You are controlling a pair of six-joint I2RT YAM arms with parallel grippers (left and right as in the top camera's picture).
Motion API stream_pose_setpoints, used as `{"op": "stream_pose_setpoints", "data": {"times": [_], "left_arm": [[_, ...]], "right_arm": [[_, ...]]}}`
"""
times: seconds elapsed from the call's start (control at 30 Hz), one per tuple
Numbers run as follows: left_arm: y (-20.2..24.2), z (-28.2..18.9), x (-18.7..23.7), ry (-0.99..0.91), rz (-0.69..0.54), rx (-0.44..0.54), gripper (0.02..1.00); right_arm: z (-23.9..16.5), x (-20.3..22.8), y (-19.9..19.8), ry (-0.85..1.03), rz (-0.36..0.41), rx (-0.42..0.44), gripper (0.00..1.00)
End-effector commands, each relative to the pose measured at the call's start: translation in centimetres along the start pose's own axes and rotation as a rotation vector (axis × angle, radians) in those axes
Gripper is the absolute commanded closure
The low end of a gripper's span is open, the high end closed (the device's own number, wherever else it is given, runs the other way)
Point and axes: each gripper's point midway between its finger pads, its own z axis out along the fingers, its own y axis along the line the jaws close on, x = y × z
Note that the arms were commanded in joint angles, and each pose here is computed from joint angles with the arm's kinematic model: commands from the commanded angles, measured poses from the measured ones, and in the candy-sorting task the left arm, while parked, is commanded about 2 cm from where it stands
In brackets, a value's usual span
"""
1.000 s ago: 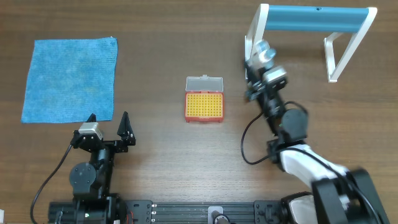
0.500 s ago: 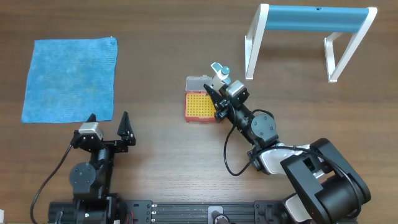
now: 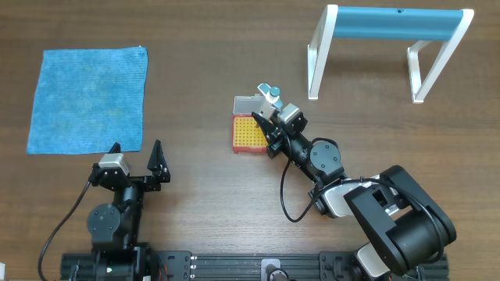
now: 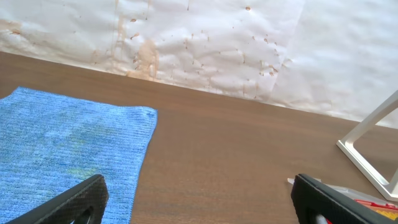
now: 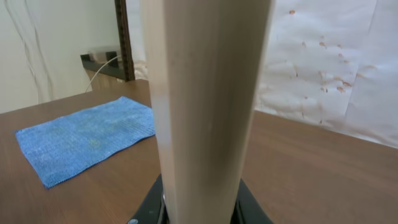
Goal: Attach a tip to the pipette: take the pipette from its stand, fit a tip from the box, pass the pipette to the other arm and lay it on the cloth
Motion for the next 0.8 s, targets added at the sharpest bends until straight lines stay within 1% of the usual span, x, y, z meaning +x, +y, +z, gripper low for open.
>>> {"op": "stream_pose_setpoints", "data": {"times": [0.03, 0.1, 0.23, 0.8], "left_arm": [[-0.1, 0.0, 0.1, 0.003, 0.016, 0.006, 0.064], [-0.1, 0.0, 0.1, 0.003, 0.017, 0.006, 0.064], [-0.1, 0.0, 0.1, 0.003, 0.016, 0.006, 0.062], [-0.1, 0.0, 0.1, 0.003, 0.016, 0.006, 0.064]], "right_arm": [[0.3, -0.2, 0.5, -0.008, 0.013, -0.025, 0.925], [0.3, -0.2, 0.6, -0.007, 0.013, -0.031, 0.925], [0.3, 0.0, 1.4, 0.002, 0.014, -0.077, 0.925], [0.2, 0.9, 1.2, 0.039, 0.024, -0.072, 0.925]]}}
